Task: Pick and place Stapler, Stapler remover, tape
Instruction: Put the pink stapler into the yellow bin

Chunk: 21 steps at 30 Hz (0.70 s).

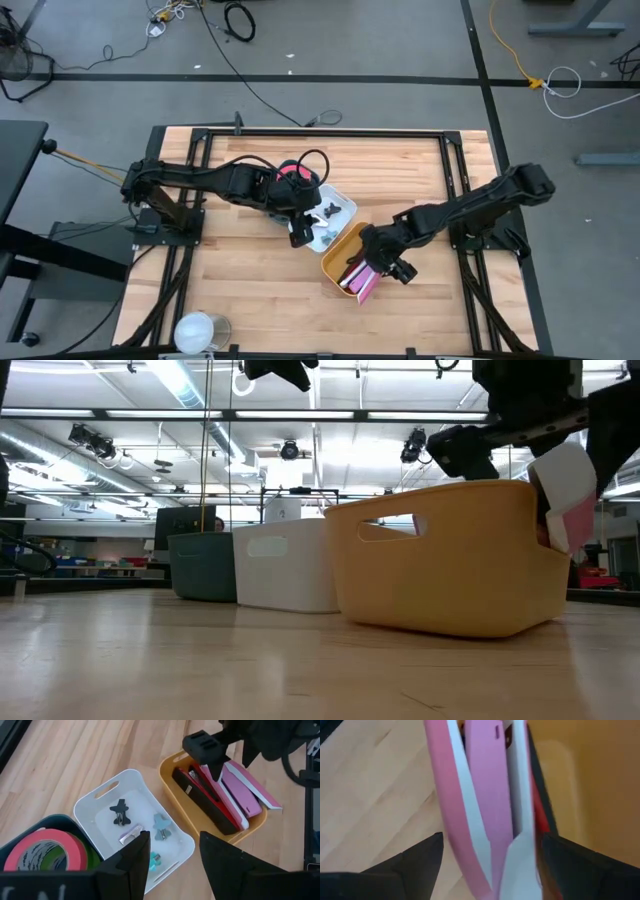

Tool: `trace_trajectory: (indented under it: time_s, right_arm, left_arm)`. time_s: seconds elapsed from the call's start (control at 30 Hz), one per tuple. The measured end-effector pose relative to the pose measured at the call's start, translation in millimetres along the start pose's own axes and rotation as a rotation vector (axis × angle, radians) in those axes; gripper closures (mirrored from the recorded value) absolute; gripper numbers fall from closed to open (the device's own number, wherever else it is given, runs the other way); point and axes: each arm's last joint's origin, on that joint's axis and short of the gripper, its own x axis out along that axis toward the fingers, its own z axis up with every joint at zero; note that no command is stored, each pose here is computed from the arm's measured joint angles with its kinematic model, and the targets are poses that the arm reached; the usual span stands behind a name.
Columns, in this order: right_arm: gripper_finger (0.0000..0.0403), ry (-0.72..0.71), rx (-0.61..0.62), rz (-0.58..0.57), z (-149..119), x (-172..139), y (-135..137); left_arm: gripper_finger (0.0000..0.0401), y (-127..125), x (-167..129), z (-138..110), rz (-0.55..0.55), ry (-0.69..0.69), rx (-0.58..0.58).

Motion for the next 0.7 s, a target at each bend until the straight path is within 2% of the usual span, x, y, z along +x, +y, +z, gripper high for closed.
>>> trace_trajectory:
  time_s: [0.7]
  right_arm:
    - [0.0072,0.052,0.009,0.049,-2,20,-3]
  left_arm:
    - [0.0227,0,0,0,0.000,0.000,0.000]
